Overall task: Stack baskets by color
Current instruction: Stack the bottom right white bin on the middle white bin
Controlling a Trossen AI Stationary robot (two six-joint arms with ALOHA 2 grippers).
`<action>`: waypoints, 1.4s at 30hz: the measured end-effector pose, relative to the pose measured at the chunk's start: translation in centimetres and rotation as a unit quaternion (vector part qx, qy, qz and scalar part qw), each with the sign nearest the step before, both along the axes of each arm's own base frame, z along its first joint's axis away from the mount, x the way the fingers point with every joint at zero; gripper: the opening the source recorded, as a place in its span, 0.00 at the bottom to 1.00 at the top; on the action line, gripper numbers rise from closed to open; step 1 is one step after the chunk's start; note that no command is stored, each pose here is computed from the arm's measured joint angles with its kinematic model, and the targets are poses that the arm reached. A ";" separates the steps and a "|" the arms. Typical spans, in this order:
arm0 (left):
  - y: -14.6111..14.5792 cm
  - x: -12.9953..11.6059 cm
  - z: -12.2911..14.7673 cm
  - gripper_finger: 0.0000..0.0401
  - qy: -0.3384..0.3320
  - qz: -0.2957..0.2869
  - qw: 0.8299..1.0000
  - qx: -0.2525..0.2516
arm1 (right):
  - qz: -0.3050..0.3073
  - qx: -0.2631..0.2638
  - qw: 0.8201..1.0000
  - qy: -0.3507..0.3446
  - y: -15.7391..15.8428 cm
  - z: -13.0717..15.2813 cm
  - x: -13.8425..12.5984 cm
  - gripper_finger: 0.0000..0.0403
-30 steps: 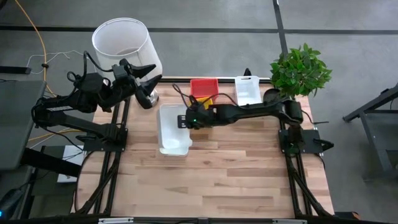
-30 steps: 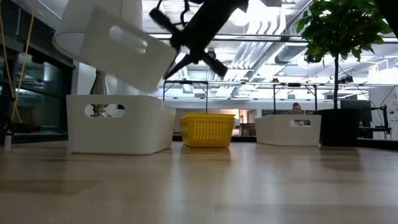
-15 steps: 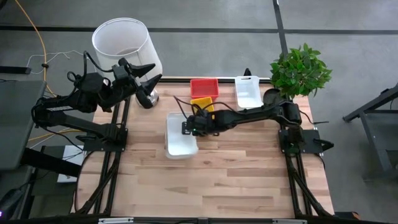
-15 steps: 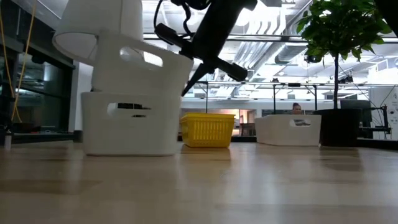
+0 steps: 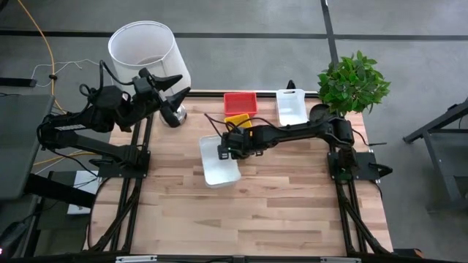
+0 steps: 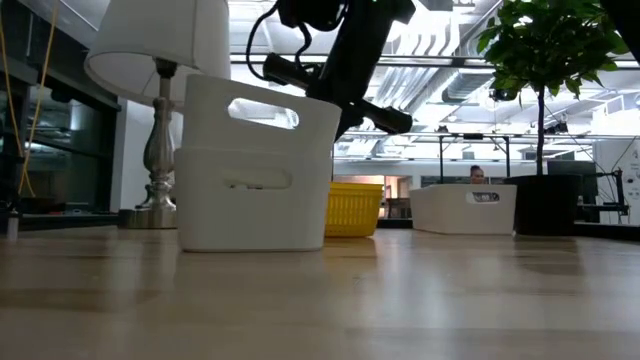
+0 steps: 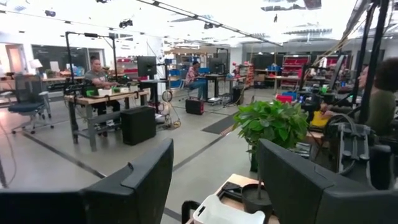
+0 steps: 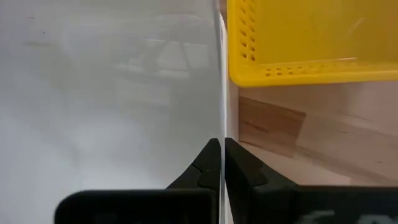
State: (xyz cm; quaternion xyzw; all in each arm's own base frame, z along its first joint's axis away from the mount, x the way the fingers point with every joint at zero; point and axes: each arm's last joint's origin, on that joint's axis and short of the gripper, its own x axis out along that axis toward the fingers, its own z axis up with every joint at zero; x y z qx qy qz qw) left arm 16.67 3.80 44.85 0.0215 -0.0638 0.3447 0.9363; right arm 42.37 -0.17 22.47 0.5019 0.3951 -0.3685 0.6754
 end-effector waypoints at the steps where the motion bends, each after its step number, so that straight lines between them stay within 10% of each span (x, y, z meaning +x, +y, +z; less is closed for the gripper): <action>1: 0.0 0.0 0.0 0.55 0.002 0.002 1.000 -0.001 | 0.000 0.000 1.000 0.001 -0.1 0.0 0.0 0.00; 12: 0.1 0.0 -0.1 0.55 0.003 0.013 1.000 -0.002 | 0.045 -0.019 0.999 0.004 -0.7 0.1 0.0 0.03; 22: 0.2 -0.1 -0.1 0.55 0.003 0.040 0.999 -0.007 | 0.169 -0.082 0.982 -0.032 -1.4 4.4 -1.7 0.44; 28: 0.2 -0.2 -0.1 0.55 0.003 0.045 0.999 -0.008 | 0.266 -0.124 0.953 0.070 -0.7 6.4 -5.4 0.56; 35: 0.1 -0.2 -0.1 0.55 0.001 0.044 0.999 -0.010 | 0.344 -0.087 0.931 0.085 0.5 3.8 -6.0 0.32; 39: 0.1 -0.2 -0.1 0.55 -0.016 0.040 0.999 -0.029 | 0.323 -0.044 0.944 0.046 1.1 0.2 -5.9 0.05; 42: 0.1 -0.2 -0.1 0.55 -0.023 0.039 0.998 -0.037 | 0.288 -0.034 0.957 0.023 1.6 -2.2 -6.1 0.05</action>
